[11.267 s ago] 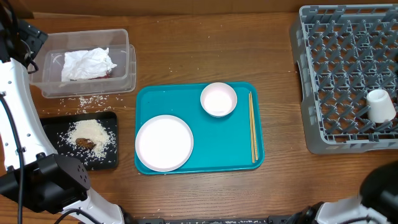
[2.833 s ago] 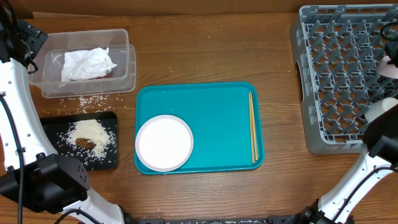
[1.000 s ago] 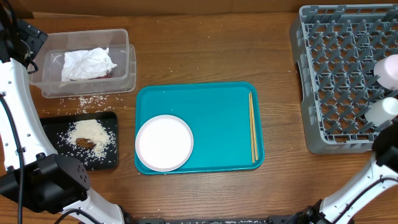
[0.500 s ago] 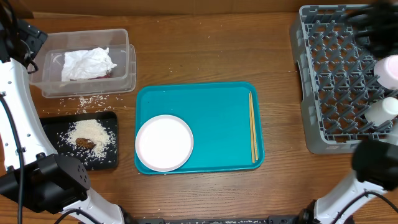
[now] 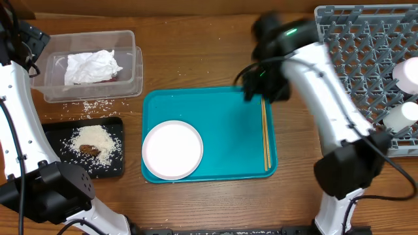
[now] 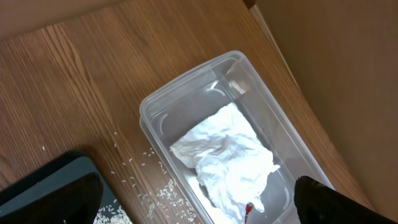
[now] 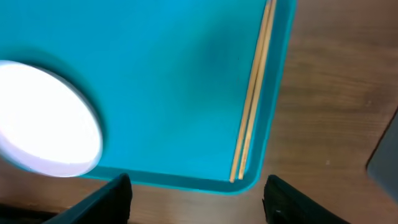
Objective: Sort waste into correct bins and load items into the dishwasher
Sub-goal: 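Move the right gripper to the wooden chopsticks on the teal tray, then lower the right gripper and grasp one chopstick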
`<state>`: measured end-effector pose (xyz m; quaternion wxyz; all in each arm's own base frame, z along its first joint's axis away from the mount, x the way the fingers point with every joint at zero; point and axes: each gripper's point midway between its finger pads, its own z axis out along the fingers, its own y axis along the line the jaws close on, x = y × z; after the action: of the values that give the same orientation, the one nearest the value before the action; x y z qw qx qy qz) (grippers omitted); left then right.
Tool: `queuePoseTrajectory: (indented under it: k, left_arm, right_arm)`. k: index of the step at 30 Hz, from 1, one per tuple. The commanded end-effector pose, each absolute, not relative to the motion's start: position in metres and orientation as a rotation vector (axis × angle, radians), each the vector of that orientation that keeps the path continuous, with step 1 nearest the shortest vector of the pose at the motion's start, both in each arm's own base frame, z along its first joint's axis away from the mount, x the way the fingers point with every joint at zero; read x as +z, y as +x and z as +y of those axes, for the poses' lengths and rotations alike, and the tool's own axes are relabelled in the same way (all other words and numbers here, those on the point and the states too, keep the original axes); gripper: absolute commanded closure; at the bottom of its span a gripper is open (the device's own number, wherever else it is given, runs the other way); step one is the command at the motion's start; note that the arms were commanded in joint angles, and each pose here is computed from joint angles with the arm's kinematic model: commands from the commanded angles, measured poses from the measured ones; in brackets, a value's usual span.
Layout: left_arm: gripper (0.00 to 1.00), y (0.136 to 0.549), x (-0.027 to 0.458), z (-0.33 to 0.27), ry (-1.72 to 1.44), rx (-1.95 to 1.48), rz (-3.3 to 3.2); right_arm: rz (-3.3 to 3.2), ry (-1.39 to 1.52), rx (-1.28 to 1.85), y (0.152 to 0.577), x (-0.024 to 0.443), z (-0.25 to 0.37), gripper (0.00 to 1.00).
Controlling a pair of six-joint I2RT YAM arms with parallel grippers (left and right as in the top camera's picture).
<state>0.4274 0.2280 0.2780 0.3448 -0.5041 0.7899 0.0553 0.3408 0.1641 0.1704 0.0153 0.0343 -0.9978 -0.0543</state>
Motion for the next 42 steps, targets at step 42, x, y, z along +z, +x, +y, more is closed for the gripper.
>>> queuePoseTrajectory:
  k: [42]
  left_arm:
    - [0.00,0.426,0.277,0.233,-1.302,0.170,2.055]
  right_arm:
    - [-3.117,0.048,0.016,0.326,0.039,0.165,0.31]
